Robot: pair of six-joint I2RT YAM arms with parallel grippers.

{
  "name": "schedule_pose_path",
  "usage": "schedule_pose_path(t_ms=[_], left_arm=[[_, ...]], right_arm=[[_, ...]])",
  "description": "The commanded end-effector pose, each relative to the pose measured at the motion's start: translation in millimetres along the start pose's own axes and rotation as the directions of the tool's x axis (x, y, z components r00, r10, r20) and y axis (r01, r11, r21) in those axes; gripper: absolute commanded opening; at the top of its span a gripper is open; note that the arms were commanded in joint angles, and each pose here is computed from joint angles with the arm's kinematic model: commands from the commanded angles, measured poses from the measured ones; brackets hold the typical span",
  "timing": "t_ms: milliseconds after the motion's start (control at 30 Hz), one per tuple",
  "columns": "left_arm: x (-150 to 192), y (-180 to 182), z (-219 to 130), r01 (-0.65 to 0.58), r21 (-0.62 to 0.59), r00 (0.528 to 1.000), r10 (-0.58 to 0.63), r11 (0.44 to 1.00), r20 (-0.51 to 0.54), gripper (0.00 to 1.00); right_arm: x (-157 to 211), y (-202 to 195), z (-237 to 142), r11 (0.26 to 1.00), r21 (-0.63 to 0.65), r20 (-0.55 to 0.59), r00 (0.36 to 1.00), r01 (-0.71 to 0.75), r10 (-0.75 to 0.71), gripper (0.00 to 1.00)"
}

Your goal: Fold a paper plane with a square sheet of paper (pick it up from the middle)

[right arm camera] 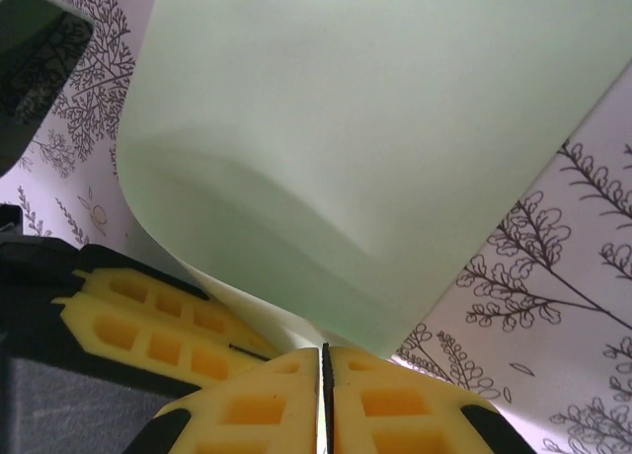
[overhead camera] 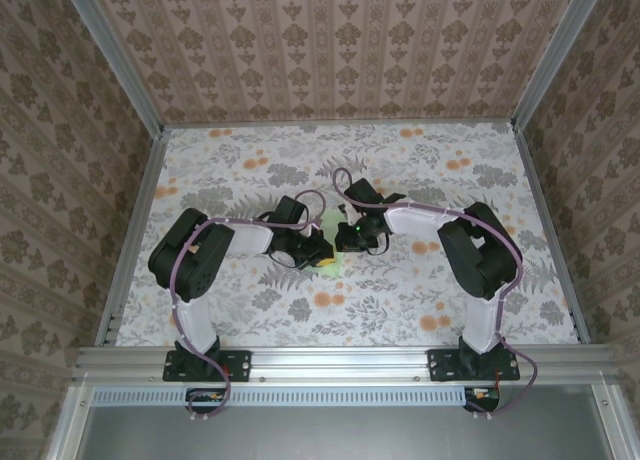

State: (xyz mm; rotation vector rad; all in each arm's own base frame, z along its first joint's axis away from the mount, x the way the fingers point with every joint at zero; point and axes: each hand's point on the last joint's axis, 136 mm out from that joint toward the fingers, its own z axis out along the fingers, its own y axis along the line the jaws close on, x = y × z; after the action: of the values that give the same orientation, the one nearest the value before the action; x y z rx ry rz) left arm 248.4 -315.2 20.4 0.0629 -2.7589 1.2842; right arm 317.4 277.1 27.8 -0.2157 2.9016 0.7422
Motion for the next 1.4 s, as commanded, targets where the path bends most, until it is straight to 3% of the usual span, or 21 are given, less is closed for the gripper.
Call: schedule_pose_path(t_ms=[0,400,667,867,1167,1367], left_arm=[[10.1,33.4,1.4,0.072,-0.124,0.997,-0.074,0.990,-0.009,0.08],[7.9,17.6,-5.3,0.039,-0.081,0.999,-0.038,0.996,0.006,0.09],[-15.2,-6.4,-32.7,-0.032,-0.034,0.989,0.037,0.999,0.146,0.11],[-24.8,-4.1,-27.5,-0.019,-0.009,0.988,0.020,1.000,0.155,0.11],[-28.0,4.7,-19.6,-0.020,-0.078,0.989,0.031,0.997,0.143,0.12],[-39.2,11.1,-29.7,-0.050,-0.167,0.969,0.088,0.985,0.231,0.14]], right_arm=[[-6.6,-1.0,5.0,1.000,0.014,-0.003,1.000,-0.004,0.004,0.11],[6.9,-21.2,21.7,0.997,0.075,-0.064,0.998,0.000,0.004,0.10],[25.5,-36.3,26.0,0.992,0.119,-0.130,0.991,0.041,-0.026,0.09],[30.1,-38.0,28.2,0.993,0.113,-0.141,0.990,0.043,-0.027,0.09],[28.8,-36.8,29.0,0.993,0.110,-0.144,0.989,0.041,-0.025,0.09],[33.8,-41.4,30.6,0.990,0.128,-0.166,0.986,0.054,-0.032,0.09]])
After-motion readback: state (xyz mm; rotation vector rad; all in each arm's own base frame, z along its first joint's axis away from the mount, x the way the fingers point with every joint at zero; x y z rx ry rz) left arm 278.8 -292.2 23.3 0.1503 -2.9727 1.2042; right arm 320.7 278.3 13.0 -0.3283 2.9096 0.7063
